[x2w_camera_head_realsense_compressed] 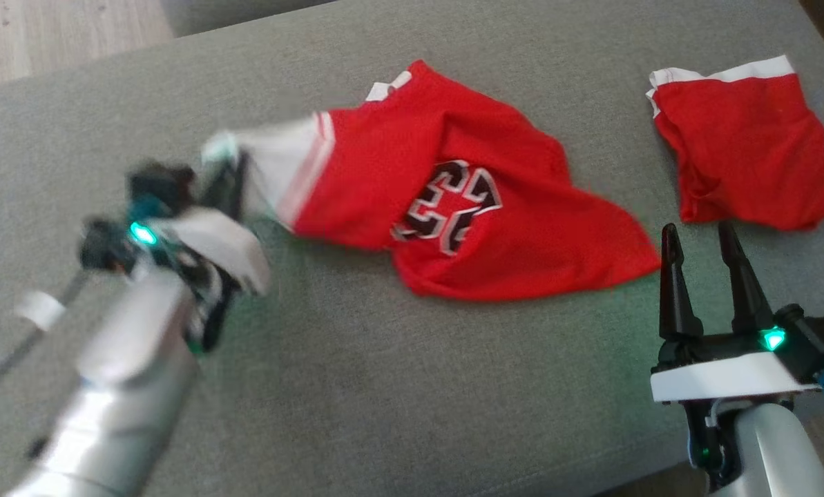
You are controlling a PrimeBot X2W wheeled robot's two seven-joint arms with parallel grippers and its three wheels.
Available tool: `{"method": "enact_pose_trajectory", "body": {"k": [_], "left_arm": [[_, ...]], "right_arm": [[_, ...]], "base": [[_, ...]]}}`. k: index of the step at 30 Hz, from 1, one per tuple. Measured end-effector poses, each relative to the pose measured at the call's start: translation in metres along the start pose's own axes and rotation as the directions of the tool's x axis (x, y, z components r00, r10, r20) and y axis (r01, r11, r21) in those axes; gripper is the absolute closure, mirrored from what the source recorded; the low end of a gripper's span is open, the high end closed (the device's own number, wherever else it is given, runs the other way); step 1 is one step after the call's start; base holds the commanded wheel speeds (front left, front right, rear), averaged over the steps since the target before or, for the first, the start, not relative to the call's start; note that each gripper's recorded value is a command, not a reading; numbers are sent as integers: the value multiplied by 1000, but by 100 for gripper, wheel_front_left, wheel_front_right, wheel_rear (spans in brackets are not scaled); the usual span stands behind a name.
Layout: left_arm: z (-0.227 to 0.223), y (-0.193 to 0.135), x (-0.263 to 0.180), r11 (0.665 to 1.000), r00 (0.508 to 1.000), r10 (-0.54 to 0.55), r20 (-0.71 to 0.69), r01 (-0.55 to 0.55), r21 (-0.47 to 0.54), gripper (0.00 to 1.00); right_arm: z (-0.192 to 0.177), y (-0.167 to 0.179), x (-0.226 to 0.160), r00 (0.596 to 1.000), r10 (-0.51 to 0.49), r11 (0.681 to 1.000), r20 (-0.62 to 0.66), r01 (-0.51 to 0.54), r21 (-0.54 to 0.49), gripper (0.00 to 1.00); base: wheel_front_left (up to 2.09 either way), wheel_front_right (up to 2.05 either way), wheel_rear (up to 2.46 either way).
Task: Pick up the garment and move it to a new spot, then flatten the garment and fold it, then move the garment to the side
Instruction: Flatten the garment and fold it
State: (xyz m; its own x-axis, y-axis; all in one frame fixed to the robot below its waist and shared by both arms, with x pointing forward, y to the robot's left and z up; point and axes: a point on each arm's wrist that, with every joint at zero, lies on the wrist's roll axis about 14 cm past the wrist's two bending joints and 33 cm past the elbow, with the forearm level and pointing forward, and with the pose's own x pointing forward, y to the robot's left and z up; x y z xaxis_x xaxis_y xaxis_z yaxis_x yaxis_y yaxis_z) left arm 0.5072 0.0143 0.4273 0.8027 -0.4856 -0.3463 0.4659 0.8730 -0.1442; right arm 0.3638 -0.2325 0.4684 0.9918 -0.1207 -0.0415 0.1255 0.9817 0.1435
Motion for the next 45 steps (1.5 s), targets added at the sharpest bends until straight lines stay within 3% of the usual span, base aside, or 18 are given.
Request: {"method": "enact_pose_trajectory", "body": {"k": [5,12,18,30,42,44,45], "left_arm": [[74,22,3,998,986,13,165,-23,56,100],[117,35,-5,993,981,12,195,-35,115,100],[143,34,-14,991,970,14,244,-46,128,100],[179,61,-37,978,941,128,313,-173,118,100],[201,31,25,958,972,61,228,-121,260,100],[203,30,38,958,971,63,230,-124,257,0],[204,29,44,957,970,64,236,-127,260,0]], "right_arm": [[-1,8,3,1000,24,1000,-2,-24,5,0],[-1,17,4,999,52,999,2,-52,11,0],[4,20,1,998,62,998,15,-62,13,0],[9,24,-2,997,73,997,30,-73,15,0],[7,26,-2,997,73,997,18,-74,25,0],[10,23,-1,998,66,997,22,-67,24,0],[9,21,-1,998,58,998,20,-58,24,0]], "base": [[0,0,0],[0,0,0],[0,0,0],[0,0,0],[0,0,0],[0,0,0],[0,0,0]]}}
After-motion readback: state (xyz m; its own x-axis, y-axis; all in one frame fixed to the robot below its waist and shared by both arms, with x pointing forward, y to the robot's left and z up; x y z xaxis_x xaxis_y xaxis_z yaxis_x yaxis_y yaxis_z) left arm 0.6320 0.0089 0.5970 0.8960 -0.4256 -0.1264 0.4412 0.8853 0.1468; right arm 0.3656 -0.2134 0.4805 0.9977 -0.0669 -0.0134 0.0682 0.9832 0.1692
